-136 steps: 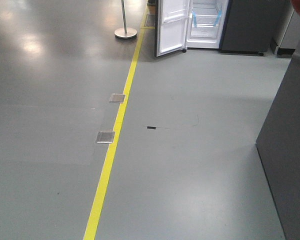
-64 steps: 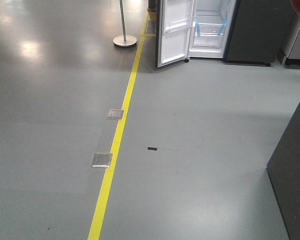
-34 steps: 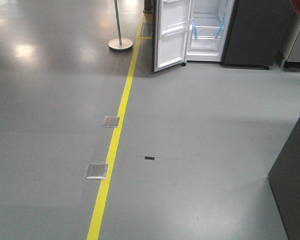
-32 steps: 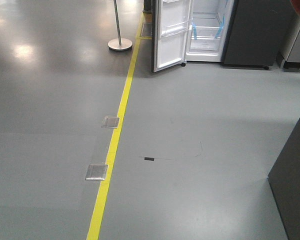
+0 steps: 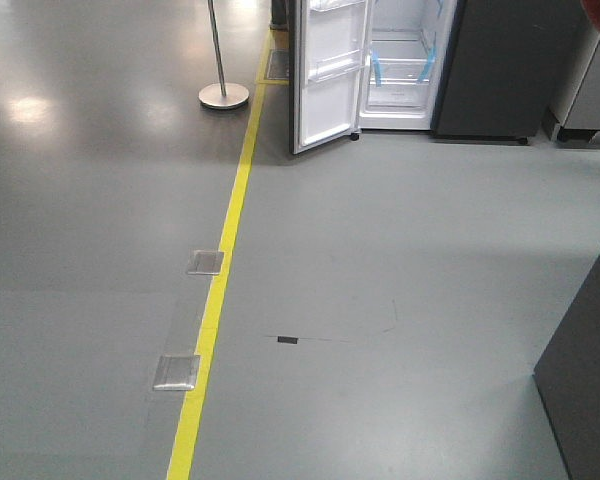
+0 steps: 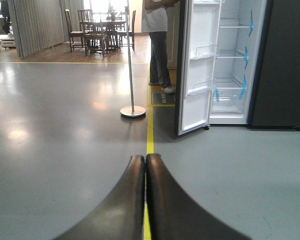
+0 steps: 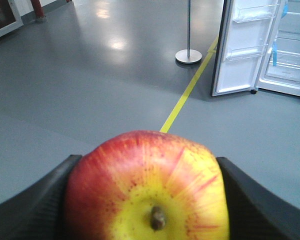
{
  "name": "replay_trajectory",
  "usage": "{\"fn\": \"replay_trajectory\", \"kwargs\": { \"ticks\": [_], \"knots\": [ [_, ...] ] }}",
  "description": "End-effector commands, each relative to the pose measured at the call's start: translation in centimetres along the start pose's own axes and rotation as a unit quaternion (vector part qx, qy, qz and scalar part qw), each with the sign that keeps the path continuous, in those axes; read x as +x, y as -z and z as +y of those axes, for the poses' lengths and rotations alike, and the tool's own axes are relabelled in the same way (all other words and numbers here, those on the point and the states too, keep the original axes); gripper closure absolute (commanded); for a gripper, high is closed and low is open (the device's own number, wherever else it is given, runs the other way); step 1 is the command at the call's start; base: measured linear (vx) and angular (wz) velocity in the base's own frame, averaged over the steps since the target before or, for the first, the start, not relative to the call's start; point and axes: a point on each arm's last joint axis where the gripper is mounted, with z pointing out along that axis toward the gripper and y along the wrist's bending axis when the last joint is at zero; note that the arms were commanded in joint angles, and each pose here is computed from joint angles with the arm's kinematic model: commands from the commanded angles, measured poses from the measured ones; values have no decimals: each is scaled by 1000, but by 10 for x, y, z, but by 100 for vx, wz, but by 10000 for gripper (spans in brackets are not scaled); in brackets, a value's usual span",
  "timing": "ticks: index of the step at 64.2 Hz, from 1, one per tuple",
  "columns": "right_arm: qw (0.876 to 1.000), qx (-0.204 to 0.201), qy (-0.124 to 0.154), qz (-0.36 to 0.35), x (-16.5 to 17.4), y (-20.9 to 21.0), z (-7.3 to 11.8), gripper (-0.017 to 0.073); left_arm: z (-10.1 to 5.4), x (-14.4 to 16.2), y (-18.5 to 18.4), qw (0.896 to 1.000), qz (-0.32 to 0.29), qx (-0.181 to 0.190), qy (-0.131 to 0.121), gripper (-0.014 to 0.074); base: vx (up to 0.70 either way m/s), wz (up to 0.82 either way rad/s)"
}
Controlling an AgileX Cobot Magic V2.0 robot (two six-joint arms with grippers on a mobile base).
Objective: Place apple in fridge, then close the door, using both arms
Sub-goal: 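Drive toward the open white refrigerator carrying the apple, then approach the refrigerator door shelves with the apple in the right gripper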
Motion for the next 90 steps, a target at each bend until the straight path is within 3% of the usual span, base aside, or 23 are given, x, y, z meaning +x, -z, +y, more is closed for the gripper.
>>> {"fn": "replay_trajectory", "kwargs": {
  "ticks": [1, 90],
  "knots": [
    [998, 8, 4, -61, -14, 13, 3, 363, -2, -13, 3, 999, -53, 10, 5, 600, 19, -7],
    [998, 8, 4, -61, -14, 13, 3, 363, -2, -13, 3, 999, -53, 10, 5, 600, 17, -1]
  ]
}}
